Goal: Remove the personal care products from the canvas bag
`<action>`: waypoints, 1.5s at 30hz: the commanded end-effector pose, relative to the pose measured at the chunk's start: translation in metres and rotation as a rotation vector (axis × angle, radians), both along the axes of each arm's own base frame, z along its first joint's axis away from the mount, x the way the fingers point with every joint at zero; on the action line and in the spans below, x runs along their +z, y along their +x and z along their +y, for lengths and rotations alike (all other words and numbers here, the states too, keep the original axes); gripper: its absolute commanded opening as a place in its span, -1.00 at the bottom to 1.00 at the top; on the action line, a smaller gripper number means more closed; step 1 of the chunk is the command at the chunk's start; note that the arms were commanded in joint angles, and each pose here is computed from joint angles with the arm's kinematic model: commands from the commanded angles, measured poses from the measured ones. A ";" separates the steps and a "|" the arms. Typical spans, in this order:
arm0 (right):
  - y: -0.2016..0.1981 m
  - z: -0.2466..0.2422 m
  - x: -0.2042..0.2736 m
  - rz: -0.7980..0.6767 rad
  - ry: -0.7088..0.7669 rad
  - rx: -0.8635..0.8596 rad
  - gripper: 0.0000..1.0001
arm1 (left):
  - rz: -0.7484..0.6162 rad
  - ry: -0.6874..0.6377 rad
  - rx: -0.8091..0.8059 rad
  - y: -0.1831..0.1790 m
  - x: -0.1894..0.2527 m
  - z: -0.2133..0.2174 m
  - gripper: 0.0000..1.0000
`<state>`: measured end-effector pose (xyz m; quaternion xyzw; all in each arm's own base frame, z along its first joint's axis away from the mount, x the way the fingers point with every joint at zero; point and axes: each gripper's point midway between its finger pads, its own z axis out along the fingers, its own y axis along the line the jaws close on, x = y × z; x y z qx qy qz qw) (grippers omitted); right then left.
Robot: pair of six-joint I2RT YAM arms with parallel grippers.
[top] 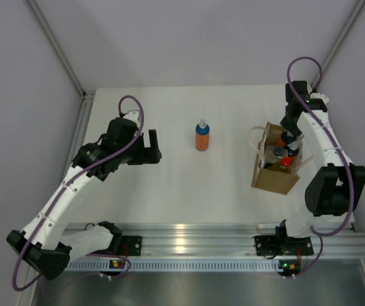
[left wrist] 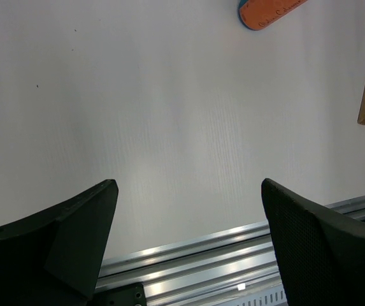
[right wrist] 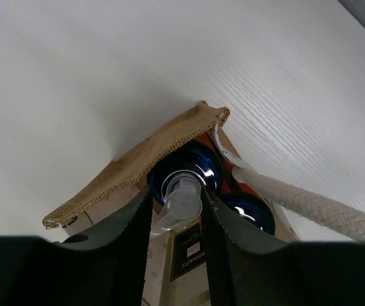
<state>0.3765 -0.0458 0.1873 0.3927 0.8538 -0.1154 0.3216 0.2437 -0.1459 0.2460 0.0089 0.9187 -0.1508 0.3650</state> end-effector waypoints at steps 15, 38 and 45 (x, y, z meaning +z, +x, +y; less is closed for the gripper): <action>0.002 -0.001 -0.002 -0.009 -0.049 0.025 -0.81 | -0.041 -0.002 0.000 0.009 0.006 -0.002 0.97; 0.000 0.001 0.070 -0.165 -0.112 0.162 -1.00 | -0.041 -0.001 -0.005 0.011 0.008 -0.004 0.97; -0.007 0.002 0.097 -0.217 -0.118 0.188 -1.00 | -0.042 -0.009 -0.001 0.011 0.009 -0.004 0.97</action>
